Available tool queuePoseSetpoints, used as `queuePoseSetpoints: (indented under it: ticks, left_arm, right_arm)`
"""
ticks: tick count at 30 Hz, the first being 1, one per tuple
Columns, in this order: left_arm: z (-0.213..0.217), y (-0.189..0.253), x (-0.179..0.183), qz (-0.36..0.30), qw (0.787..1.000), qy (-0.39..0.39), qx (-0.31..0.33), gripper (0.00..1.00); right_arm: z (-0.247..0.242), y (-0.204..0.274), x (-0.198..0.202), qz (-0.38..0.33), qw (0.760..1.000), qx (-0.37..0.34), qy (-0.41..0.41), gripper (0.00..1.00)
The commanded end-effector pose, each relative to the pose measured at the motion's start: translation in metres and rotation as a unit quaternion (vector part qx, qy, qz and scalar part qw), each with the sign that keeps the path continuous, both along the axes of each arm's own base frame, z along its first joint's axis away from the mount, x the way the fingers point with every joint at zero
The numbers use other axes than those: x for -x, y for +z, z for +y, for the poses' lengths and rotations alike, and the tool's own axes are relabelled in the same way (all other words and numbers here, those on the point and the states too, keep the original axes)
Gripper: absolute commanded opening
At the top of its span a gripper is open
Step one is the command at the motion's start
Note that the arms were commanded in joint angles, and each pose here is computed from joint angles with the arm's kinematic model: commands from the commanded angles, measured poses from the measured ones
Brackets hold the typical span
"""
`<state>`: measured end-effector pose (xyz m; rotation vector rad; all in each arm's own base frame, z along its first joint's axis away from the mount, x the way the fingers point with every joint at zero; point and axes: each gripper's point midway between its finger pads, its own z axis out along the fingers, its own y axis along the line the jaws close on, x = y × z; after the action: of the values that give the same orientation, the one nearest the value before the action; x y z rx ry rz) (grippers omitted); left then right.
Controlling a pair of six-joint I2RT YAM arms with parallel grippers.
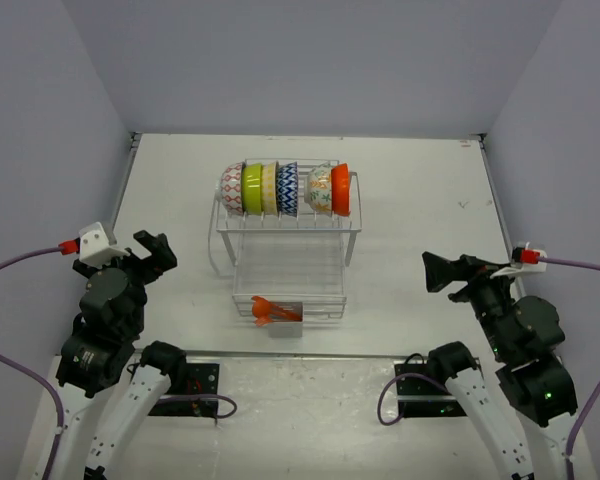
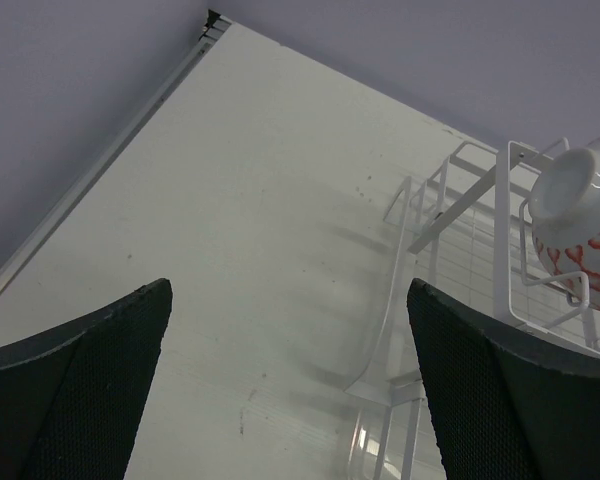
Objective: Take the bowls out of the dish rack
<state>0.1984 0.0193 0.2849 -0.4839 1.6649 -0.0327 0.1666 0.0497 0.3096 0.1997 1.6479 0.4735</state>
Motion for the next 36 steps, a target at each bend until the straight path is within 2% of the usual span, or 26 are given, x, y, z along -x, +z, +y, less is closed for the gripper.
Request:
queuePoseSetpoints:
  ticks: [1,9,13,18,19,22,24,26,29,30,32,33,36]
  left_arm:
    - [0.004,0.005,0.000,-0.012,1.000,0.014,0.009,1.00]
    - [0.002,0.005,-0.001,-0.010,1.000,0.009,0.008,1.00]
    - [0.001,0.002,-0.004,-0.003,1.000,0.007,0.004,1.00]
    - [-0.002,-0.001,-0.007,0.005,1.000,0.003,0.000,1.00]
    - [-0.002,-0.001,-0.007,0.005,1.000,0.002,0.000,1.00]
    - [-0.003,0.000,-0.008,0.004,1.000,-0.003,-0.001,1.00]
    - [-0.005,-0.001,-0.009,0.005,1.000,-0.007,-0.002,1.00]
    - [-0.006,-0.002,-0.009,0.005,1.000,-0.012,-0.001,1.00]
    - [-0.008,-0.002,-0.010,0.003,1.000,-0.018,-0.003,1.00]
    - [-0.009,-0.001,-0.010,0.002,1.000,-0.019,-0.003,1.00]
    - [-0.011,-0.002,-0.011,0.001,1.000,-0.025,-0.003,1.00]
    - [-0.011,-0.002,-0.011,0.001,1.000,-0.027,-0.004,1.00]
    - [-0.012,-0.003,-0.013,0.004,1.000,-0.028,-0.005,1.00]
  right_arm:
    - [-0.005,0.015,0.004,-0.020,1.000,-0.009,-0.010,0.99]
    - [0.007,0.008,-0.003,-0.012,1.000,-0.017,0.012,0.99]
    - [0.025,-0.002,-0.027,0.040,0.998,-0.019,0.034,0.99]
    - [0.047,0.035,-0.062,0.017,0.997,-0.021,0.070,0.99]
    - [0.061,0.043,-0.071,0.027,0.992,-0.029,0.117,0.97]
    - [0.073,0.062,-0.088,0.025,0.982,-0.071,0.172,0.87]
    - [0.092,0.072,-0.096,0.013,0.967,-0.078,0.243,0.86]
    - [0.107,0.076,-0.105,0.034,0.949,-0.086,0.302,0.80]
    - [0.121,0.079,-0.112,0.044,0.927,-0.096,0.361,0.64]
    - [0.129,0.076,-0.115,0.047,0.910,-0.099,0.400,0.60]
    - [0.134,0.078,-0.118,0.043,0.896,-0.100,0.430,0.49]
    - [0.137,0.072,-0.123,0.056,0.889,-0.105,0.442,0.40]
    - [0.141,0.065,-0.134,0.067,0.885,-0.102,0.449,0.36]
